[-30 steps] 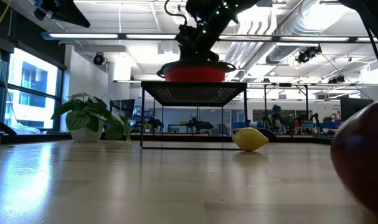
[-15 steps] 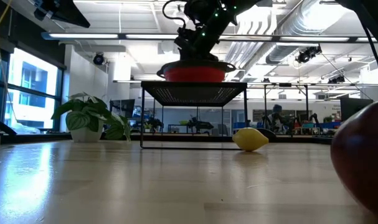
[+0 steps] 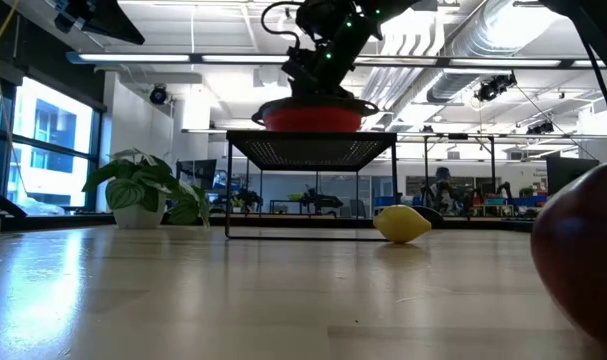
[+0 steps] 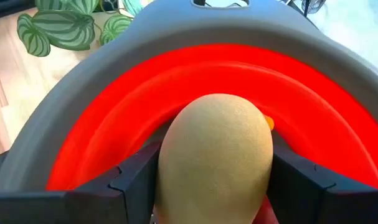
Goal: Pick & Place Fruit
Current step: Put the left kiwi into the red strainer bowl
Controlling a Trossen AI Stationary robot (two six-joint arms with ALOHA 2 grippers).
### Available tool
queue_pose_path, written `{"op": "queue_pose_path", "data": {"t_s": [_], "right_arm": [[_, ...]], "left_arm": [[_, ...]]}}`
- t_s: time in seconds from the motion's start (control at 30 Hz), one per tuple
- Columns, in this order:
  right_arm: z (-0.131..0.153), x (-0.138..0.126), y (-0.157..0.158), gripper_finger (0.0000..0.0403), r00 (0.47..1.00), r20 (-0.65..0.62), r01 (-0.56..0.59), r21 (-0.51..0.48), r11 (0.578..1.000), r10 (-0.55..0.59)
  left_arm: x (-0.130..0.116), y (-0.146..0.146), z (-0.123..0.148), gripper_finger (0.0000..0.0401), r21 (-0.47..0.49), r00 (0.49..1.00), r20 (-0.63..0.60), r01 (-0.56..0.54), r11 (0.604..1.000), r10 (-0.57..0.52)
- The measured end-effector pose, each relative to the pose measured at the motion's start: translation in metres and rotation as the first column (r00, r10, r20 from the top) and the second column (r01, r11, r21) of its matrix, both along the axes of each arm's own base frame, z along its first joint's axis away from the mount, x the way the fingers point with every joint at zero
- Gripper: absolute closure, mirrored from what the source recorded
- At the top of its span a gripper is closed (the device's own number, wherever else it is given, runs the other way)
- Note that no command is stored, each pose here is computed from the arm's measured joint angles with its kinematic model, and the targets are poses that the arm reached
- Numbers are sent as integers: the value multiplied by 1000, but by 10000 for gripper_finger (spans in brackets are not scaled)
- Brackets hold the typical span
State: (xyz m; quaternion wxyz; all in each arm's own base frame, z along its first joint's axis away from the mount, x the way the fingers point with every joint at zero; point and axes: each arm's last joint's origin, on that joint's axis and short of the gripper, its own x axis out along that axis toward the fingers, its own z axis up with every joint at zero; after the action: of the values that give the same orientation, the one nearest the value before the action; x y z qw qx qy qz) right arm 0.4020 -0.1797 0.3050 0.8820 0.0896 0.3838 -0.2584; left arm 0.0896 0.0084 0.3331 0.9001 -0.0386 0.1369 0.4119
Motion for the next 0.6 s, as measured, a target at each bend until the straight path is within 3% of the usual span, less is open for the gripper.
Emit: {"op": "queue_pose_path", "data": {"t_s": [0.4,0.6], "right_arm": [[0,0,0,161,1000,5,11,-1,1000,-11],[2,1,-1,117,999,11,36,-34,999,-36]], "left_arm": [[0,0,0,401,0,1000,0,0,1000,0],[-1,0,-1,401,3,1000,-16,0,1000,0]]}}
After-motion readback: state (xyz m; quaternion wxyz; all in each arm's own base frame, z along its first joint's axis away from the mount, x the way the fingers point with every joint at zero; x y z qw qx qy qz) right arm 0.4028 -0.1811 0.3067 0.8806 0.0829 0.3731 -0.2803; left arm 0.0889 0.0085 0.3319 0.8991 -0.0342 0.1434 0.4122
